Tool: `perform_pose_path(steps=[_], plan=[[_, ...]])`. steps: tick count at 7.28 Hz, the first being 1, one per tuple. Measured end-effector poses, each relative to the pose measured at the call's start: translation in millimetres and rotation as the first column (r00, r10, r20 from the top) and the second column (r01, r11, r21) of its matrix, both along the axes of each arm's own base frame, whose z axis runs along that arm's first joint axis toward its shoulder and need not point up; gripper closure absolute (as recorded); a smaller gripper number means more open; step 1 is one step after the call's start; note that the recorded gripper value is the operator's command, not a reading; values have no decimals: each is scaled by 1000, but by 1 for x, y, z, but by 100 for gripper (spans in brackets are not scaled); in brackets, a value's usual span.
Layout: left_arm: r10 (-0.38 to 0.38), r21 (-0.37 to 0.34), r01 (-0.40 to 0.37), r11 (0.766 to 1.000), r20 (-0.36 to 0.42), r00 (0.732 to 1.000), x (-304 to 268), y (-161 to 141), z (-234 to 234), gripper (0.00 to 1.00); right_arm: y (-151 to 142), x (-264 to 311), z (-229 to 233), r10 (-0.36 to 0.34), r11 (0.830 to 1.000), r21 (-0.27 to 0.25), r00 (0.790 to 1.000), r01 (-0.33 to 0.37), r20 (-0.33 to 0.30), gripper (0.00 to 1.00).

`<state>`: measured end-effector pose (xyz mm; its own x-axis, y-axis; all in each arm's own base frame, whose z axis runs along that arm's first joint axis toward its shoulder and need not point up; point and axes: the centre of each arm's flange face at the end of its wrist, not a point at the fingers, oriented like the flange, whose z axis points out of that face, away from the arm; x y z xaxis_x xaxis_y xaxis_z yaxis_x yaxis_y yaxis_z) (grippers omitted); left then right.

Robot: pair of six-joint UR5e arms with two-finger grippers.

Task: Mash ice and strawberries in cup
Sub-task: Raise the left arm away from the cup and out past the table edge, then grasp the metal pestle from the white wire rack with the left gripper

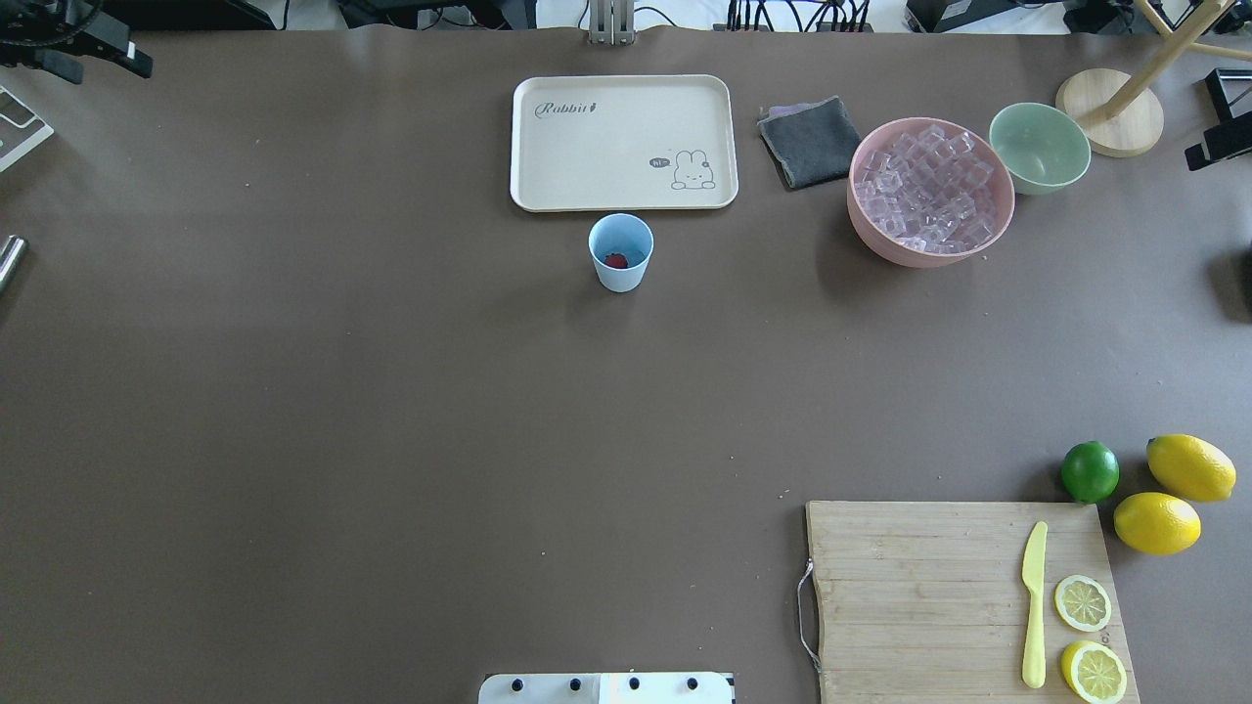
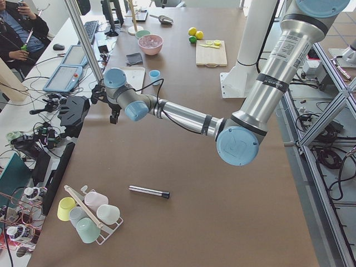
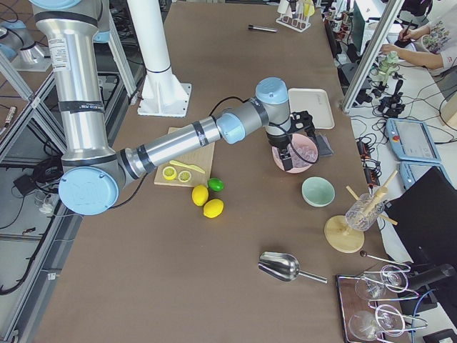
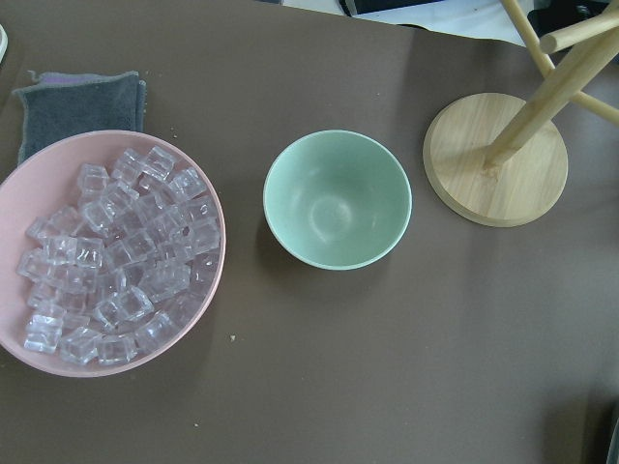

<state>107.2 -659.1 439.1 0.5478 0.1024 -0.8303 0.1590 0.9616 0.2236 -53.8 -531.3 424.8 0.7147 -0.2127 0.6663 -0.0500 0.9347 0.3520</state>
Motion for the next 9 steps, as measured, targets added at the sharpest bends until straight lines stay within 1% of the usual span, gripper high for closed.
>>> perform_pose_path(steps=[2, 3, 4, 5, 6, 8, 9], plan=[[42, -48, -37, 998, 103, 994, -27, 8, 66, 5, -9, -11, -17, -13, 999, 30, 1000, 13, 4, 0], [65, -60, -57, 997, 151, 986, -30, 8, 97, 5, -12, -15, -22, -17, 999, 40, 1000, 16, 5, 0], [103, -59, -93, 994, 193, 976, -31, 9, 126, 5, -16, -20, -23, -21, 999, 43, 1000, 21, 1, 0], [141, -57, -132, 990, 221, 965, -32, 11, 150, 5, -18, -25, -21, -27, 999, 41, 1000, 27, -4, 0], [164, -60, -154, 986, 235, 958, -33, 15, 167, 5, -19, -27, -20, -30, 999, 39, 1000, 30, -7, 0], [206, -57, -198, 979, 254, 945, -33, 20, 190, 6, -19, -28, -21, -31, 999, 44, 999, 31, -9, 0], [219, -58, -211, 976, 266, 939, -34, 23, 200, 6, -20, -31, -22, -28, 998, 49, 999, 29, -22, 0]])
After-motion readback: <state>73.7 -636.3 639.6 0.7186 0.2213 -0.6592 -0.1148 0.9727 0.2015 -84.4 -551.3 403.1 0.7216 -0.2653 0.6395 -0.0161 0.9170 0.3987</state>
